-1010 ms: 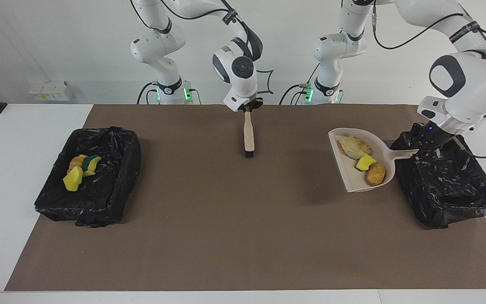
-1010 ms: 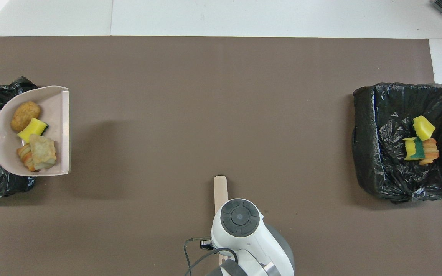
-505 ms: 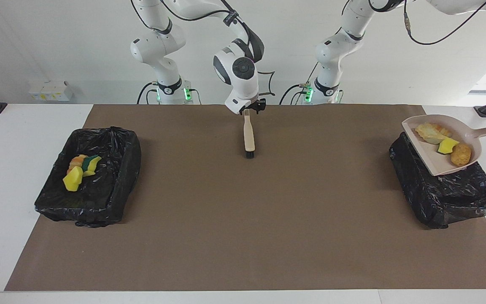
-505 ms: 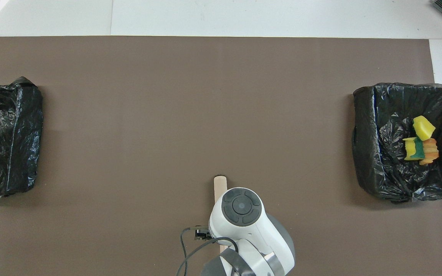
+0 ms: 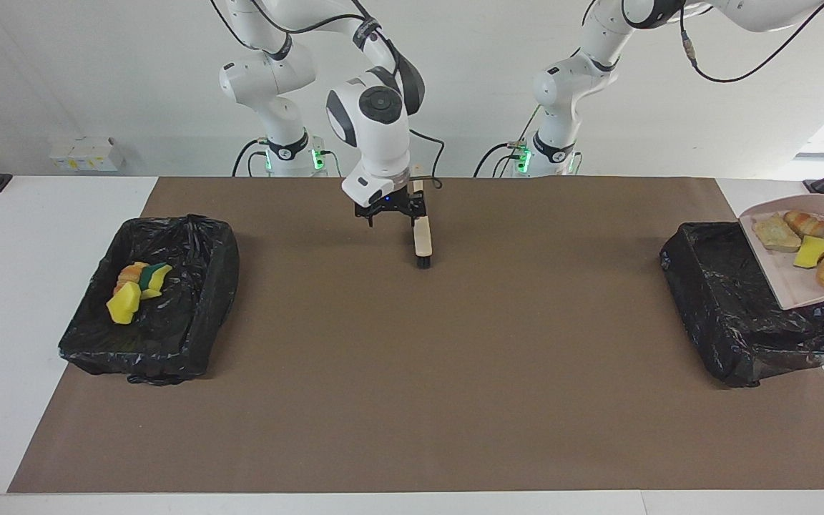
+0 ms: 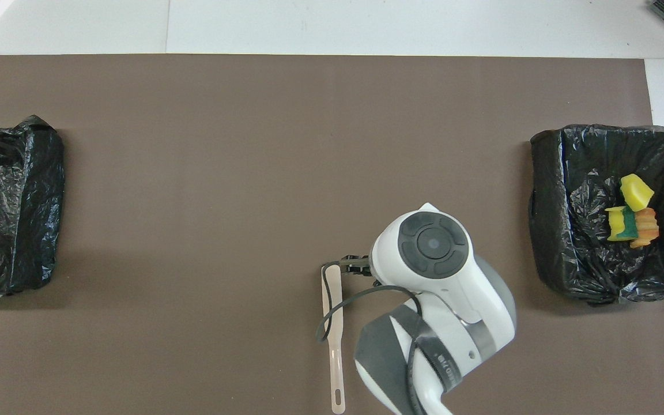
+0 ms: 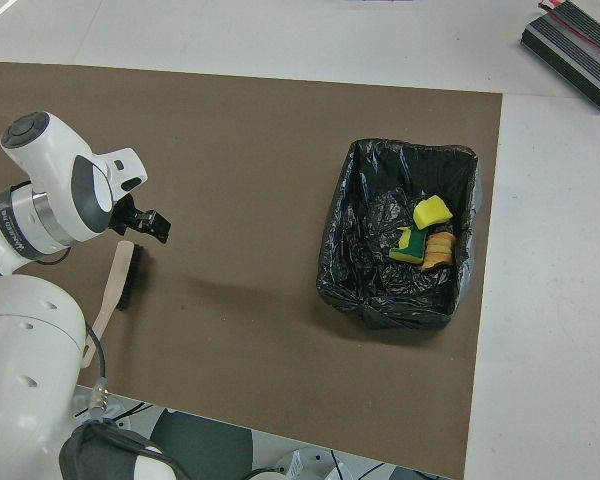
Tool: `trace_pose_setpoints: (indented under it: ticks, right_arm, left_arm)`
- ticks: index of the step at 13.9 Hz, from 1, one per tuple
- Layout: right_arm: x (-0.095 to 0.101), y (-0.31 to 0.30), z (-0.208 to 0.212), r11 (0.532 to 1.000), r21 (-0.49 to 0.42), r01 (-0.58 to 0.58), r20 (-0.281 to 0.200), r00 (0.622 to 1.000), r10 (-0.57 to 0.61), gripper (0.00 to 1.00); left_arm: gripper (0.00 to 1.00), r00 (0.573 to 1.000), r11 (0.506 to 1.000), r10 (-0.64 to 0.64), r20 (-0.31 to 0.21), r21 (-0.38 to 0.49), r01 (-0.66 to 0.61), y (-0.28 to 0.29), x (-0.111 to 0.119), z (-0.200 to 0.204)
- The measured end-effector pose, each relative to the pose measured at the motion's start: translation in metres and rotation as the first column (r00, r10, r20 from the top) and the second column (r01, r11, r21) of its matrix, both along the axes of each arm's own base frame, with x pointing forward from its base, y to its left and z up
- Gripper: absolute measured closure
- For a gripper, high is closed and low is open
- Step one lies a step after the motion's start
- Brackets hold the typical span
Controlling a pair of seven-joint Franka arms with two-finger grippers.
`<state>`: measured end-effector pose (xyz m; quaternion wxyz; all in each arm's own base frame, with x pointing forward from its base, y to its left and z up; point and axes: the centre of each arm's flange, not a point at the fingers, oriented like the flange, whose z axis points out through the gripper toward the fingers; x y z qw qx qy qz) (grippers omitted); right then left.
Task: Sweep and dump trash in bin
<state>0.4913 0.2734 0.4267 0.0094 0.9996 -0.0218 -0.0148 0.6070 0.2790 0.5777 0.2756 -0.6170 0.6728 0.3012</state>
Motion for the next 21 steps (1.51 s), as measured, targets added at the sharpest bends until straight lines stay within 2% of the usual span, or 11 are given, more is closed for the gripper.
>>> trace_pose_setpoints:
  ticks: [3, 6, 8, 10, 12, 14, 16, 19, 21]
  right_arm:
    - [0.033, -0.048, 0.032, 0.999, -0.053, 0.001, 0.036, 0.999, 0.001, 0.00]
    - [0.051, -0.079, 0.075, 0.997, -0.074, 0.014, 0.046, 0.999, -0.010, 0.00]
    - [0.053, -0.096, 0.111, 0.997, -0.074, 0.008, 0.058, 0.998, -0.004, 0.00]
    - [0.048, -0.121, 0.148, 0.997, -0.074, -0.002, 0.078, 0.997, 0.008, 0.00]
    - [0.039, -0.146, 0.185, 0.996, -0.082, -0.027, 0.078, 0.996, 0.033, 0.00]
    - [0.038, -0.172, 0.205, 0.996, -0.084, -0.043, 0.075, 0.996, 0.049, 0.00]
    - [0.039, -0.221, 0.215, 0.996, -0.080, -0.043, 0.063, 0.997, 0.048, 0.00]
    - [0.031, -0.292, 0.222, 0.998, -0.051, -0.023, 0.034, 0.999, 0.024, 0.00]
    - [0.026, -0.310, 0.221, 0.999, -0.041, -0.002, 0.019, 1.000, 0.003, 0.00]
  left_arm:
    - [0.68, 1.000, 0.985, 0.008, 0.014, 0.172, -0.010, -0.024, 0.002, -0.010]
    - [0.68, 0.999, 0.942, -0.020, 0.043, 0.335, 0.005, -0.053, -0.006, -0.009]
    - [0.68, 0.997, 0.907, -0.036, 0.061, 0.422, 0.007, -0.064, -0.015, 0.000]
    - [0.68, 0.995, 0.892, -0.038, 0.090, 0.451, -0.007, -0.065, -0.024, 0.016]
    - [0.68, 0.991, 0.889, -0.048, 0.122, 0.457, -0.013, -0.072, -0.030, 0.036]
    - [0.68, 0.987, 0.900, -0.070, 0.145, 0.436, -0.001, -0.092, -0.029, 0.044]
    - [0.68, 0.984, 0.938, -0.054, 0.171, 0.348, -0.009, -0.116, -0.027, 0.039]
    - [0.68, 0.980, 0.992, 0.020, 0.196, 0.116, -0.043, -0.147, -0.025, 0.019]
    - [0.68, 0.979, 0.994, 0.108, 0.175, -0.053, -0.100, -0.158, -0.029, 0.003]
